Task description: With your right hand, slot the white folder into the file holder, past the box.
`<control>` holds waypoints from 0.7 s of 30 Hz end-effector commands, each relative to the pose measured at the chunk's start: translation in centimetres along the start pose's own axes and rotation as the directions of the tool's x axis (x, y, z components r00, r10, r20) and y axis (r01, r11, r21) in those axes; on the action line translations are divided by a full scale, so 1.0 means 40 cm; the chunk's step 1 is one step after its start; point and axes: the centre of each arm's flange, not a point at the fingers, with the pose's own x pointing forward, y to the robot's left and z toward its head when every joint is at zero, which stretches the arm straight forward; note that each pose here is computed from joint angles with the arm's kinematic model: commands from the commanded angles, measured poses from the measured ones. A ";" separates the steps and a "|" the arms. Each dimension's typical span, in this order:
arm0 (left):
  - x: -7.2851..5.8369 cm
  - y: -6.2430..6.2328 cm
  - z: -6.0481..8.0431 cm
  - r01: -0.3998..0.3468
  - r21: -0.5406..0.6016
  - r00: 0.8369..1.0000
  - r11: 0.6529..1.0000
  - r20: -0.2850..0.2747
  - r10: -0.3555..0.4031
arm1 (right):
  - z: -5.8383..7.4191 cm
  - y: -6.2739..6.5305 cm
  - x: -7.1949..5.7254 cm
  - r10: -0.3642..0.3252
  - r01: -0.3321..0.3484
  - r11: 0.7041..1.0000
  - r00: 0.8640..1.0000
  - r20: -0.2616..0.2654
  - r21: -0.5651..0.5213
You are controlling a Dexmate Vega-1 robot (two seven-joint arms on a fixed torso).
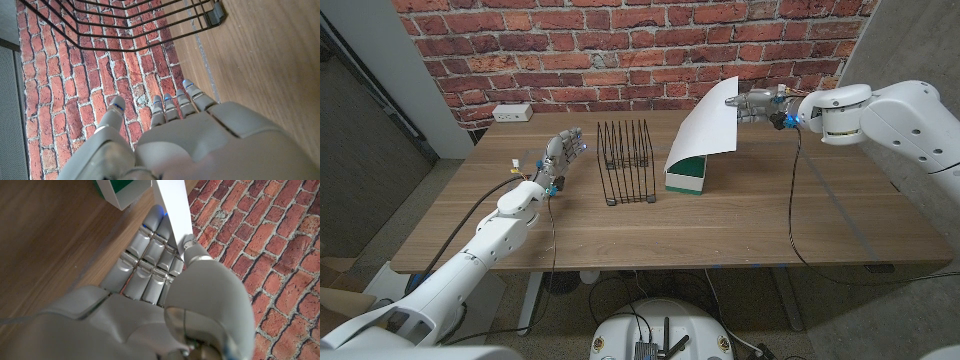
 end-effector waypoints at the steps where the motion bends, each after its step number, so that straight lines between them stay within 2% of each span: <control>1: 0.001 0.001 -0.004 0.005 -0.003 1.000 1.000 -0.003 -0.005 | 0.051 0.029 -0.025 -0.060 0.067 0.990 0.996 0.058 -0.128; 11: 0.002 0.006 -0.003 0.010 -0.002 1.000 1.000 -0.003 -0.010 | 0.085 0.063 -0.049 -0.132 0.153 0.965 0.985 0.111 -0.211; 21: 0.006 0.009 -0.004 0.017 -0.004 1.000 1.000 -0.002 -0.017 | 0.117 0.088 -0.067 -0.149 0.186 0.940 0.978 0.148 -0.285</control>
